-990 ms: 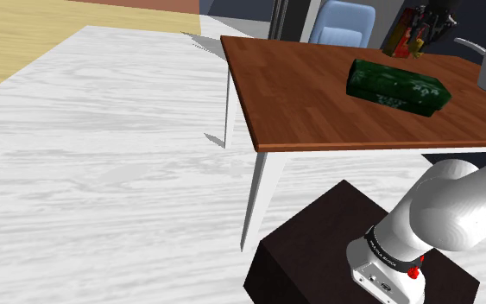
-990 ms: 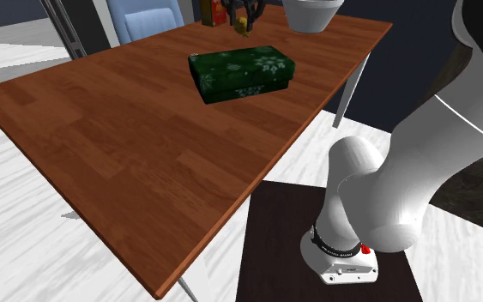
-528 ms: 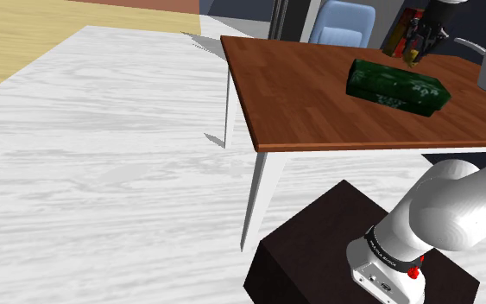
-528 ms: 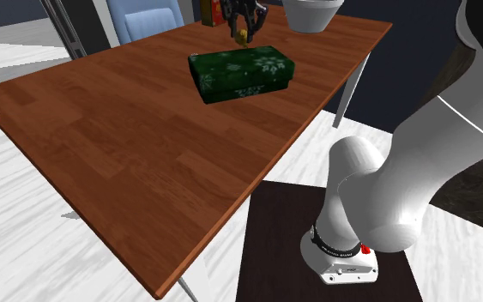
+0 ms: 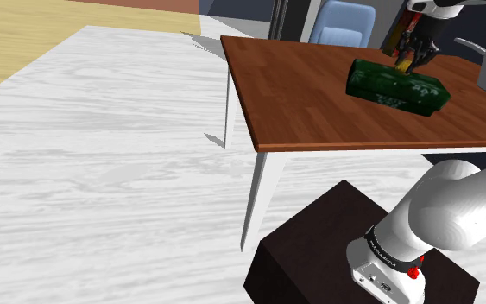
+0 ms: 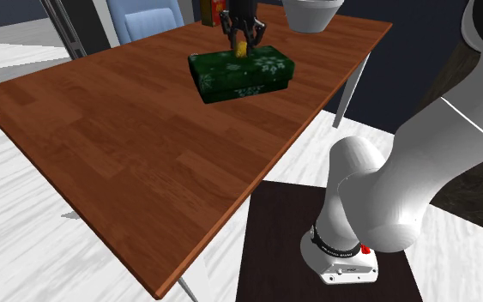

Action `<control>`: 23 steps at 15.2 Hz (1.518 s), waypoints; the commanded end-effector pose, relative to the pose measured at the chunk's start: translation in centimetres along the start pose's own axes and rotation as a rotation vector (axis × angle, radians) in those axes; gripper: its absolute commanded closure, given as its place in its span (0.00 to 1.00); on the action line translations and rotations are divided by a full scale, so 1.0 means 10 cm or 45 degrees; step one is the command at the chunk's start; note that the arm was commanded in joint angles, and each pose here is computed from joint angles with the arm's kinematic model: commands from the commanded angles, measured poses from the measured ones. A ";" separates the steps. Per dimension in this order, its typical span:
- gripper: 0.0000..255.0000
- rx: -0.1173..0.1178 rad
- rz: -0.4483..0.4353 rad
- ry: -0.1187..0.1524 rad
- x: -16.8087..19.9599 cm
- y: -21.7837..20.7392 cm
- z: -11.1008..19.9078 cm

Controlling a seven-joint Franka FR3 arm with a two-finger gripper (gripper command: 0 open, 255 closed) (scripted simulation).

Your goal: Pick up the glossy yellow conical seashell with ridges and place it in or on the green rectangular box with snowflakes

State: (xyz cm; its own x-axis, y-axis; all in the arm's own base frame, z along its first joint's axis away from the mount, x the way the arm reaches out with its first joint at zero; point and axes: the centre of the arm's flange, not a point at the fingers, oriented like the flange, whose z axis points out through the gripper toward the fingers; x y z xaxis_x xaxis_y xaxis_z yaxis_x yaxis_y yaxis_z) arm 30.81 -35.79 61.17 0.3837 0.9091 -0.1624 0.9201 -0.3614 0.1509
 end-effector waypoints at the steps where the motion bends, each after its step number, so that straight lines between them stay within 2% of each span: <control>1: 1.00 0.002 0.002 0.000 -0.01 -0.01 0.04; 6: 1.00 0.002 0.002 0.000 -0.01 -0.01 0.04; 7: 0.00 0.002 0.002 0.000 -0.01 -0.01 0.04; 12: 0.00 0.002 0.002 0.000 -0.01 -0.01 0.04; 16: 0.00 0.002 0.002 0.000 -0.01 -0.01 -0.46; 23: 0.00 0.002 0.002 0.000 -0.01 -0.01 -0.46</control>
State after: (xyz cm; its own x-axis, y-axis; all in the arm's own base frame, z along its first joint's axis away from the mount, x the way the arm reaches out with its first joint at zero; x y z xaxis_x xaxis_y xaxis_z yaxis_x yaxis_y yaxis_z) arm 30.32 -34.90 65.68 0.3848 0.9086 -0.1624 0.9198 -0.3628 0.1493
